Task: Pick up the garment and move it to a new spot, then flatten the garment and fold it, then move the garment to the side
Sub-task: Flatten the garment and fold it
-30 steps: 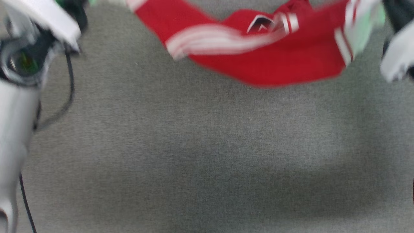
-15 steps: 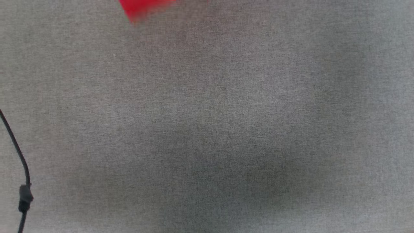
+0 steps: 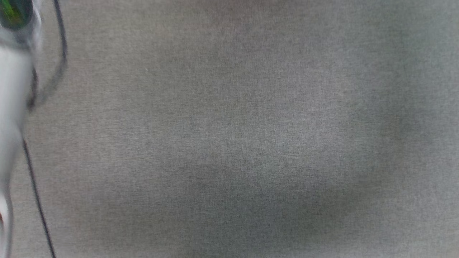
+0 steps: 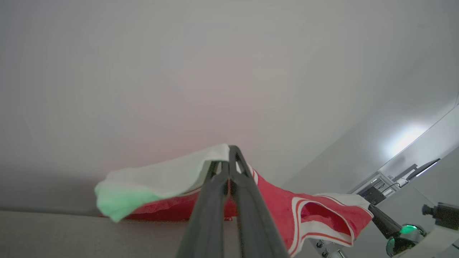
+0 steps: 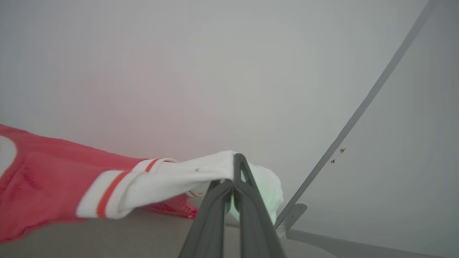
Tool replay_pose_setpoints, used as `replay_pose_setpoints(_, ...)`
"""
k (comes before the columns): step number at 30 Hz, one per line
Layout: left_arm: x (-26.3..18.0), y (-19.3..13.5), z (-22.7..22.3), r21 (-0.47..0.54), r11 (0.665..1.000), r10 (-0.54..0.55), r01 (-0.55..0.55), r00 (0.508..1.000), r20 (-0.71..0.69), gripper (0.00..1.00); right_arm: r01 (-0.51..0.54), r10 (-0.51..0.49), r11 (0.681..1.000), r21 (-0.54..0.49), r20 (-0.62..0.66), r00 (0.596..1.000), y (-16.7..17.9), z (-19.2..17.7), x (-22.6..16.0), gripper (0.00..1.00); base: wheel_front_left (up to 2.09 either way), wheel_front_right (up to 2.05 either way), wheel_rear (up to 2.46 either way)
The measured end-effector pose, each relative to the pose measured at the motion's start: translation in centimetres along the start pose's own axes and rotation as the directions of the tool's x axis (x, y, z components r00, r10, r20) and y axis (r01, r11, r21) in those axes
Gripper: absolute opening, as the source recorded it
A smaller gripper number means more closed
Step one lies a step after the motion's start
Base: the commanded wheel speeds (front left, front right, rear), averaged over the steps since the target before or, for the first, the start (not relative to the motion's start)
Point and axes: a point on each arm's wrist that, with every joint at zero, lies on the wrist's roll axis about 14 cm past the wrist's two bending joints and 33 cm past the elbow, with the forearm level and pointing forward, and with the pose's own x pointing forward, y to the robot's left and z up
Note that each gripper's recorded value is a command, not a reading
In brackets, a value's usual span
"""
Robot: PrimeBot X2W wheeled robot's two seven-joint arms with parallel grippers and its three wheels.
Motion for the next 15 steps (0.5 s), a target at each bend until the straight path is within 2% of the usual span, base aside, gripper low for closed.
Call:
replay_pose_setpoints(3,-4.2,2.5,-4.6,-0.062,0.996,0.059,-0.066,0.991,-0.117,0.00,-0.036,0.041,0.998,0.042,-0.114,0.993,0.7,-4.7,-2.6,0.00,0.00,0.00,0.00)
replay_pose_setpoints(6,-8.6,3.6,-8.2,-0.100,0.989,0.090,-0.113,0.973,-0.214,0.00,-0.073,0.090,0.994,0.078,-0.233,0.968,1.3,-9.2,-6.4,0.00,0.00,0.00,0.00)
replay_pose_setpoints(11,-15.8,4.2,-12.9,-0.131,0.976,0.122,-0.175,0.933,-0.338,0.00,-0.126,0.181,0.980,0.157,-0.418,0.890,2.7,-15.0,-13.8,0.00,0.00,0.00,0.00)
replay_pose_setpoints(15,-20.9,4.1,-15.4,-0.122,0.971,0.135,-0.206,0.892,-0.432,0.00,-0.150,0.247,0.963,0.225,-0.511,0.823,4.1,-17.1,-19.4,0.00,0.00,0.00,0.00)
